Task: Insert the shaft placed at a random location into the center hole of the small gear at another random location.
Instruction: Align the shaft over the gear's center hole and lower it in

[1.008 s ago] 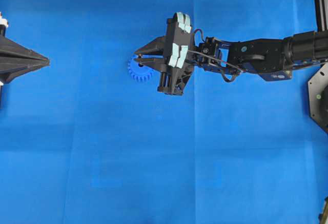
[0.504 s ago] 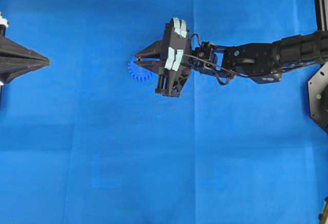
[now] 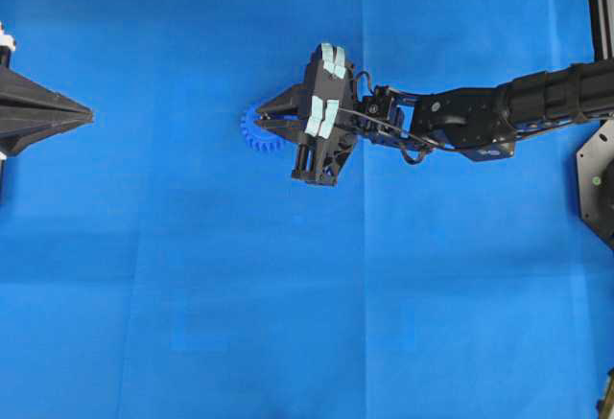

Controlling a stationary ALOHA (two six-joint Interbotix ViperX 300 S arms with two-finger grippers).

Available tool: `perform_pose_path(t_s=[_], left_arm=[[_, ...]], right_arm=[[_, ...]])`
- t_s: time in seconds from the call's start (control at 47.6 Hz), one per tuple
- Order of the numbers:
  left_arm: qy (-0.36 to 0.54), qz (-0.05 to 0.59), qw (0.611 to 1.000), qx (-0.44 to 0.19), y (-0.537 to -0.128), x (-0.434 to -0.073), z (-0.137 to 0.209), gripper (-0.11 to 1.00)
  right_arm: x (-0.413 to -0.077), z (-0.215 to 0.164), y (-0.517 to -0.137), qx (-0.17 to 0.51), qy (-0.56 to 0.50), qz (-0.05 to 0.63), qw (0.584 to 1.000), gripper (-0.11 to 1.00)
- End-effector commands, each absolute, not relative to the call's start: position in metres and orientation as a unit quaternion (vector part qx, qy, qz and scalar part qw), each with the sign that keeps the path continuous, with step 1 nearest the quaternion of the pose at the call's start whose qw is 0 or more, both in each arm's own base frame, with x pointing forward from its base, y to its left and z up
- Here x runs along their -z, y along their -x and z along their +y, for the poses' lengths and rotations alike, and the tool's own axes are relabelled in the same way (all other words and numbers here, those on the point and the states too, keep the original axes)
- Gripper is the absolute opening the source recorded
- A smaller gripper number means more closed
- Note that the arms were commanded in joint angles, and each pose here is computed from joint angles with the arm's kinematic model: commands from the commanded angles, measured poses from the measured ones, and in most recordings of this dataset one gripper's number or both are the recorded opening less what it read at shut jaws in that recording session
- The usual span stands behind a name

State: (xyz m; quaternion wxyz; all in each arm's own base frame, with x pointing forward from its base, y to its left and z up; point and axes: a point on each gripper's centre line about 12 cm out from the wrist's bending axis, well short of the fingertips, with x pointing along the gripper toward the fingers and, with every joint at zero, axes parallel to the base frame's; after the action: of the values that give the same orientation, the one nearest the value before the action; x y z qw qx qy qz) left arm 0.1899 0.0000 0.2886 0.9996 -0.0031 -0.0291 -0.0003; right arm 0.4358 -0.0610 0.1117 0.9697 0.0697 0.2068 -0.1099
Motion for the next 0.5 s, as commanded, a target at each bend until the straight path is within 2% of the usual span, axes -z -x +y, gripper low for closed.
perform_pose_path(t_s=[0.0,0.483], left_arm=[[0.003,-0.031,1.000,0.001,-0.1915,-0.2913,-0.0004,0.00],[0.003,-0.031,1.000,0.001,-0.1915,-0.2913,-0.0004,0.00]], right_arm=[[-0.1229,-0.0611,-0.4408,0.109,-0.068,0.188,0.974,0.03],[-0.1195,-0.0610,-0.4400,0.109,-0.069,0.195,0.972,0.03]])
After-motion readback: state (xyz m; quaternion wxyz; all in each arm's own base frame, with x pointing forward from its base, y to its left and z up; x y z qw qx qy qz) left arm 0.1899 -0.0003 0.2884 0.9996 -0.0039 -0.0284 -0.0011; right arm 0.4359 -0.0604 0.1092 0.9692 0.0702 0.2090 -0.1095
